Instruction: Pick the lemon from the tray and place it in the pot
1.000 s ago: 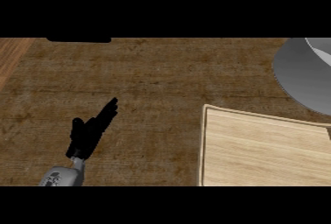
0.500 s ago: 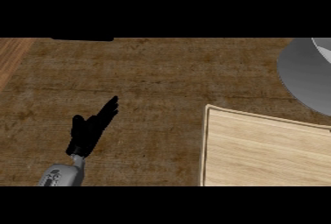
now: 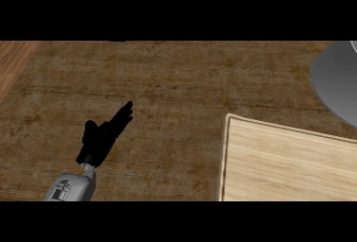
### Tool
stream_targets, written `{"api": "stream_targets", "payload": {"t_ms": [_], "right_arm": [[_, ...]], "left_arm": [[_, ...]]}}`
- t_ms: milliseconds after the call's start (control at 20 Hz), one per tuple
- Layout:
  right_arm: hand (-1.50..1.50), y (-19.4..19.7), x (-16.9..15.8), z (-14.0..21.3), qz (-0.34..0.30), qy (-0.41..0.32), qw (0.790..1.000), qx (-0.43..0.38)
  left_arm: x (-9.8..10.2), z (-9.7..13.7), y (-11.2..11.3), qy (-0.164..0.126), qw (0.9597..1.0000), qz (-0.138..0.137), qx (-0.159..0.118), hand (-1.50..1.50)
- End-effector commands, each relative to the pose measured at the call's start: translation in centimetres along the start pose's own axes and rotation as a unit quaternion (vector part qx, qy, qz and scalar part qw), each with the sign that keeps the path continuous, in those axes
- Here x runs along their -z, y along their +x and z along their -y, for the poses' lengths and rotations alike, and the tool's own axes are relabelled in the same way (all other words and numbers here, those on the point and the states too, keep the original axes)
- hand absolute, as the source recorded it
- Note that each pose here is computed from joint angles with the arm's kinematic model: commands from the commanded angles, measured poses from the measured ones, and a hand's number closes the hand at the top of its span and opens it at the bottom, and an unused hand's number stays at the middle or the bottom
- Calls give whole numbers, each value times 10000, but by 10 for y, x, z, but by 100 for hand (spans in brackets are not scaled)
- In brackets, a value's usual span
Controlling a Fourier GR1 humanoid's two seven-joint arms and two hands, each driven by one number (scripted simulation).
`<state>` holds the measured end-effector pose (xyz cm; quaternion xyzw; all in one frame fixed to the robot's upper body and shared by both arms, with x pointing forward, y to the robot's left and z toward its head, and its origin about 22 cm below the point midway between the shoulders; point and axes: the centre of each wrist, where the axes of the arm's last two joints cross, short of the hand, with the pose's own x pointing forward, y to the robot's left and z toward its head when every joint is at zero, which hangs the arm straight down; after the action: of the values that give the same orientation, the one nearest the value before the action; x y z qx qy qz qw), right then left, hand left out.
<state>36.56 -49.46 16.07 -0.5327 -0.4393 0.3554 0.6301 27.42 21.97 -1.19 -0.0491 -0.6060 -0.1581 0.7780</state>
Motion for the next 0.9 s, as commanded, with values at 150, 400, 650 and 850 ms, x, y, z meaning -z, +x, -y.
{"api": "stream_targets", "payload": {"t_ms": [150, 400, 650, 850], "right_arm": [[150, 12, 7, -12, -1194, 1592, 9799, -131], [-150, 30, 10, -39, -996, 1852, 9776, -58], [-150, 67, 20, -25, -234, 391, 9769, 2086], [-150, 62, 21, -13, -74, -407, 9403, 3378]], "left_arm": [[-5, 13, -7, -68, 10000, -22, 60, 0], [-6, 7, -5, -11, 10000, 11, 55, 0], [-4, 2, -3, -28, 10000, -30, -31, 0], [-15, -11, -16, 115, 9999, -100, -64, 0]]}}
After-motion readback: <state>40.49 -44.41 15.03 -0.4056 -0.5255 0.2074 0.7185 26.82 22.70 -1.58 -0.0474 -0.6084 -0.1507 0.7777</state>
